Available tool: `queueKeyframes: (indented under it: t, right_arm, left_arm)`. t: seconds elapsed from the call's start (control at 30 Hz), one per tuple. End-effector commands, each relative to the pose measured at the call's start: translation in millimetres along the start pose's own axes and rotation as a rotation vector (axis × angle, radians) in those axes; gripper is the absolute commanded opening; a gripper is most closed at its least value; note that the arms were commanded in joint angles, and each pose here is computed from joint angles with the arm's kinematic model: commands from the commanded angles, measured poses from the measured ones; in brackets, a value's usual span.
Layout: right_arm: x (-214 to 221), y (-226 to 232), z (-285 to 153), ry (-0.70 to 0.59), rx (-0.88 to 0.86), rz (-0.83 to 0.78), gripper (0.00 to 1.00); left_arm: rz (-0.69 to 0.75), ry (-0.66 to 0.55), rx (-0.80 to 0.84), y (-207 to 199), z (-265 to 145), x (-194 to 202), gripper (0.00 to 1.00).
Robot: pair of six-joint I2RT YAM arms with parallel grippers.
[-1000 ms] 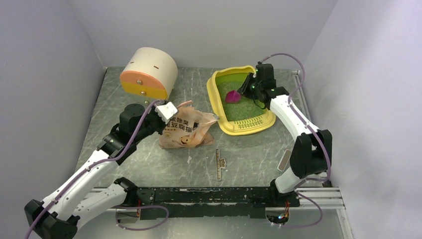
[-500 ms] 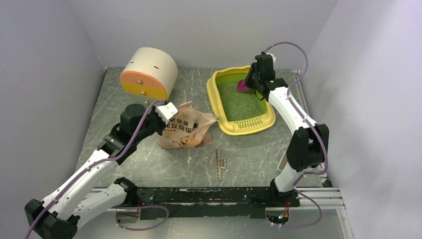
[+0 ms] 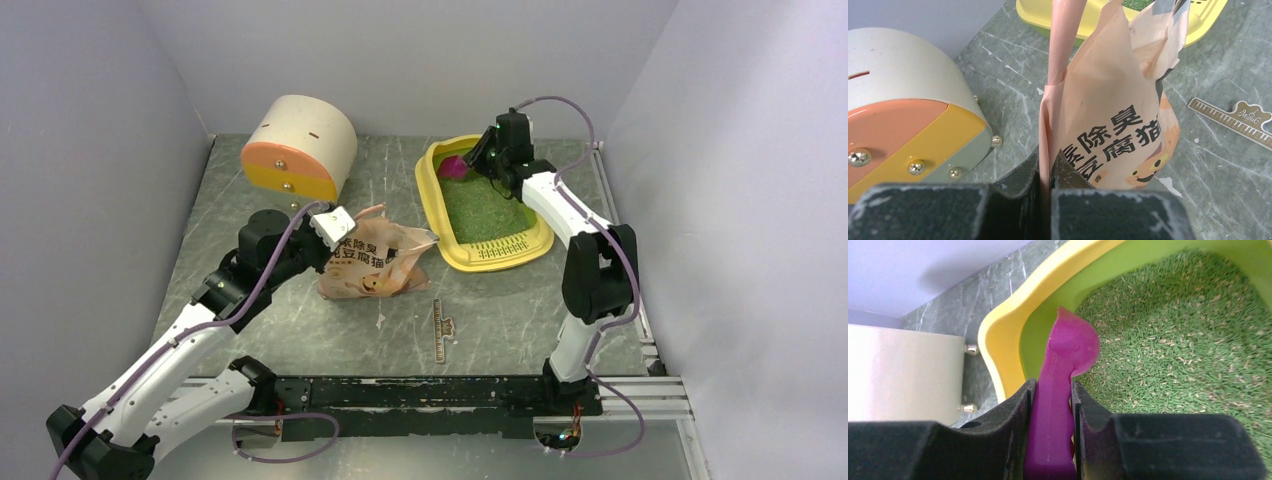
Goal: Fill the litter box with clean litter
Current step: Adjust the cat litter in the litter box.
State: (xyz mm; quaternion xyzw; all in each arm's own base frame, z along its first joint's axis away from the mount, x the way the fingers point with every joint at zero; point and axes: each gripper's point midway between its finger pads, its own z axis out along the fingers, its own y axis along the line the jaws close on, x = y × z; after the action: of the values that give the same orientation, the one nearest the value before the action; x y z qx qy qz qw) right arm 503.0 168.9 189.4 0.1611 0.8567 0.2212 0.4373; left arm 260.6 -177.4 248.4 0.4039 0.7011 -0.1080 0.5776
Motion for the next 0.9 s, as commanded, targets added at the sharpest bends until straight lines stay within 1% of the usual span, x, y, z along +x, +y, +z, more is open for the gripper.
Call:
queueKeyframes:
  t: [0.0,0.17,0.37,0.47,0.6,0.73,0.87]
  right_arm:
    - [8,7,20,-0.035,-0.057,0.087,0.0]
    - [7,-27,27,-0.086,0.12,0.004,0.0]
    - [-12,-51,17,-0.177,0.241,-0.073,0.0]
    - [-25,-52,12,-0.204,0.257,-0.105,0.0]
    - [-34,-59,3,-0.209,0.322,-0.145,0.0]
    - [-48,-63,-15,-0.249,0.364,-0.177,0.0]
    - [-54,-45,-28,-0.213,0.306,-0.214,0.0]
  left_arm:
    - [0.0,-0.113,-0.048,14,-13,-38,0.05]
    - [-0.001,-0.105,-0.047,13,-14,-36,0.05]
    - [0.0,-0.103,-0.045,13,-11,-35,0.05]
    - [0.001,-0.107,-0.04,13,-9,-35,0.05]
    - [0.004,-0.1,-0.046,14,-10,-34,0.05]
    - [0.005,-0.105,-0.045,13,-11,-33,0.05]
    - [0.008,-0.117,-0.036,12,-8,-37,0.05]
